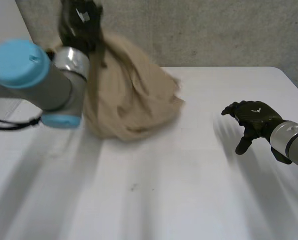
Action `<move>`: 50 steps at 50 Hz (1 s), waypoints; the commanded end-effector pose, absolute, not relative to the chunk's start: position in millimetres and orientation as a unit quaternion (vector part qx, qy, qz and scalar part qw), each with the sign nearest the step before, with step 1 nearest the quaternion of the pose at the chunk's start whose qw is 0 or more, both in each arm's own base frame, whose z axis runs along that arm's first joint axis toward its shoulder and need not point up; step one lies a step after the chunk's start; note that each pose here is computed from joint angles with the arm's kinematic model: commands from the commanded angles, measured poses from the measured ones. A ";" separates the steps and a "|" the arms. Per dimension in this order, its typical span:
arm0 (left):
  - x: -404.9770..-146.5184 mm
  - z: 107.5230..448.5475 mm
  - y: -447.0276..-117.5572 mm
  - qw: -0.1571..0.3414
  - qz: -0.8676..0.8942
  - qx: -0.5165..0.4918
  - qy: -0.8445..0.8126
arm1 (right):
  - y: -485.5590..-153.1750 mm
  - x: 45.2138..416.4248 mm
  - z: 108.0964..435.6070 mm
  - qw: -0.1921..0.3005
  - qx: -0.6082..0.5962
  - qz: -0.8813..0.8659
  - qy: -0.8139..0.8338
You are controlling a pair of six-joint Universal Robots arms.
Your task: Fold the shorts.
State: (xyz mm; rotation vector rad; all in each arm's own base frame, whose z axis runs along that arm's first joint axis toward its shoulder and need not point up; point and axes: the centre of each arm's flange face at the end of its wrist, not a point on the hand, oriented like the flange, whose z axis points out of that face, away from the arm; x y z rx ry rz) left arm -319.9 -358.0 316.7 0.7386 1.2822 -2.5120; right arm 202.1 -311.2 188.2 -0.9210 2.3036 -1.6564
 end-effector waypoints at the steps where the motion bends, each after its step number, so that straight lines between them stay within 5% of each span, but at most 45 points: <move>1: -331.5 406.9 -310.9 0.031 -0.933 0.194 0.302 | -315.4 195.6 193.1 0.072 -0.299 -0.562 0.768; 5: -369.0 410.8 -275.7 -0.048 -0.935 0.233 0.264 | -318.0 190.2 197.7 0.067 -0.290 -0.567 0.768; 9: -428.6 353.9 -237.6 -0.134 -0.898 0.324 0.265 | -321.5 182.4 201.6 0.061 -0.279 -0.573 0.768; 13: -460.1 278.4 -210.0 -0.191 -0.835 0.419 0.303 | -324.5 176.4 204.7 0.054 -0.272 -0.578 0.768; 21: -456.4 149.5 -174.6 -0.219 -0.695 0.535 0.428 | -327.2 165.7 214.3 0.044 -0.261 -0.589 0.763; 25: -444.5 129.1 -162.5 -0.205 -0.658 0.569 0.449 | -330.0 160.2 219.0 0.038 -0.255 -0.595 0.761; 39: -425.6 216.9 -145.0 -0.208 -0.709 0.535 0.409 | -330.7 156.7 219.7 0.035 -0.251 -0.596 0.762; 50: -404.2 290.5 -133.5 -0.334 -0.718 0.423 0.440 | -324.3 160.4 230.0 0.035 -0.253 -0.605 0.754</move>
